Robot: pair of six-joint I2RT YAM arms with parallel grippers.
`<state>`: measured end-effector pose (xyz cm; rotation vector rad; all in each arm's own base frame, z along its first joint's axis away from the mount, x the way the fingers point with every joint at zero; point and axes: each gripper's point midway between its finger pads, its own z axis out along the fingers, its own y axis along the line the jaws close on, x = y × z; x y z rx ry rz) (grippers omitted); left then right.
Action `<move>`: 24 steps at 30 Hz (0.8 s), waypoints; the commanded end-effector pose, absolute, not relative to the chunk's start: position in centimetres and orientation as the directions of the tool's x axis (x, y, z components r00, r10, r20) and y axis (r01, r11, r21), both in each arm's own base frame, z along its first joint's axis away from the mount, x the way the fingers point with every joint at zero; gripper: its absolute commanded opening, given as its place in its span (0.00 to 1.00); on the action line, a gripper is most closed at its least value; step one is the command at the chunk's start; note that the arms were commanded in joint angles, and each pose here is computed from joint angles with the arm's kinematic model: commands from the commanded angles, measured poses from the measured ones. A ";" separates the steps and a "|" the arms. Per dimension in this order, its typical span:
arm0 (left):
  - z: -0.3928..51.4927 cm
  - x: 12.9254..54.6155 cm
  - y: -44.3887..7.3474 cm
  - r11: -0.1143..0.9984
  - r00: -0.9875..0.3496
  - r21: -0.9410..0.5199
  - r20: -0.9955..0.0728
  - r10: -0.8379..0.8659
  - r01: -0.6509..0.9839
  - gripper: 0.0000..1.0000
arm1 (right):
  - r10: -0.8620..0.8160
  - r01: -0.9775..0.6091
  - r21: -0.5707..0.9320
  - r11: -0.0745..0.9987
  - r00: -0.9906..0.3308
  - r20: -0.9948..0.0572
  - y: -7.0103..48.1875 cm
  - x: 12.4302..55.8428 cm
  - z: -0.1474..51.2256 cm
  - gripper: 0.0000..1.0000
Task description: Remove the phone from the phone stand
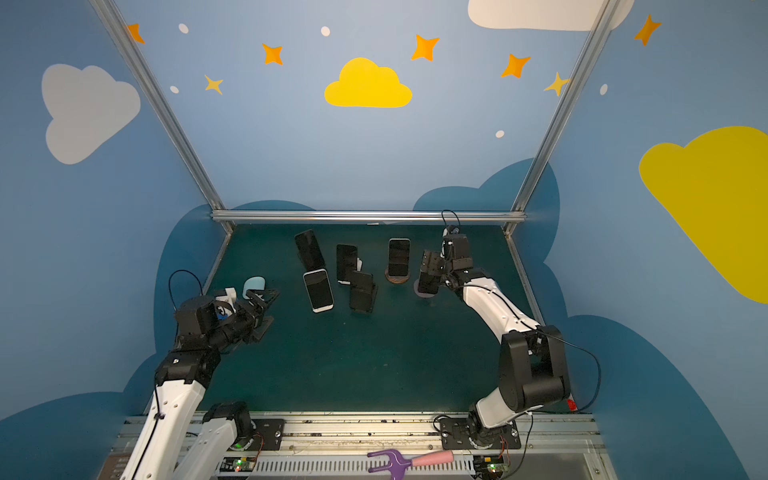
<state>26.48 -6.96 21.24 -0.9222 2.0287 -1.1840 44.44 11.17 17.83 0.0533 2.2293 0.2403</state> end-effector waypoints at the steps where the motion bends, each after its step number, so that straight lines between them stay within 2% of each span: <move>1: 21.3 26.8 -7.1 0.354 -0.572 -0.901 -0.157 -0.805 -0.251 1.00 | 0.121 -0.079 0.210 0.974 -0.602 -0.789 11.8 45.3 18.7 0.94; 11: 21.2 27.0 -7.5 0.357 -0.577 -0.900 -0.158 -0.801 -0.249 1.00 | 0.139 -0.068 0.230 0.971 -0.622 -0.770 12.1 45.6 17.7 0.94; 24: 21.2 26.9 -7.7 0.376 -0.586 -0.890 -0.166 -0.793 -0.258 1.00 | 0.172 0.006 0.236 0.972 -0.700 -0.693 11.7 45.2 15.7 0.93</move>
